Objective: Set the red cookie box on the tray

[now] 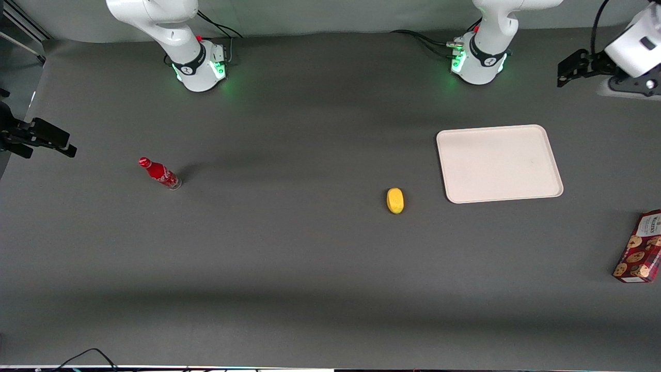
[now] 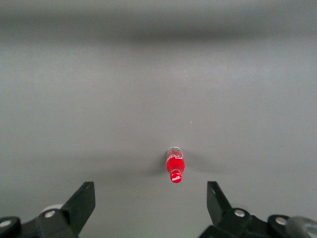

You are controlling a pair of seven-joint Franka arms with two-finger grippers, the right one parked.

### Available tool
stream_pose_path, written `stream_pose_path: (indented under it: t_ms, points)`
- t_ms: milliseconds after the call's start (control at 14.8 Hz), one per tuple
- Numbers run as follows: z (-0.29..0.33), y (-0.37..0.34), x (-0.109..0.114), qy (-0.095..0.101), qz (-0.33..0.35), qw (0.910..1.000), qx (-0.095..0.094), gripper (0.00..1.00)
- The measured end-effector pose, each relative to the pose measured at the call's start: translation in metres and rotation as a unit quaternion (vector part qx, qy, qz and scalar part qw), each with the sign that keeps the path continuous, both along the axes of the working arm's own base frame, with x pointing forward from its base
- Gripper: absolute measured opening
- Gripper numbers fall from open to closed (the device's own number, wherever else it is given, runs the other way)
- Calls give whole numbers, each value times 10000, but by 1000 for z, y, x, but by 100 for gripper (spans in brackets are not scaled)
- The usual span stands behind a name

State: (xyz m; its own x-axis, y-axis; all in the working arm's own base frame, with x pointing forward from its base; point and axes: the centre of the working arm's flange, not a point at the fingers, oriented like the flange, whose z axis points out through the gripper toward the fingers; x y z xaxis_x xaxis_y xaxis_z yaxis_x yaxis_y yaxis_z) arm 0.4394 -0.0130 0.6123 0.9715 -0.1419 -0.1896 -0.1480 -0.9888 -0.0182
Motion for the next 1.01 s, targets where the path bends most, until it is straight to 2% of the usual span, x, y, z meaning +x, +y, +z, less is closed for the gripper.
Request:
stream_pose_path:
  t_ms: [472,674,876,1011]
  points:
    - [6,9,2,-4,108,9999,0,100]
    - [4,52,8,22,436,9990,-124,100]
    - [5,109,34,-10,364,9990,-250,100]
    - [-1,146,64,-16,34,9998,-171,100]
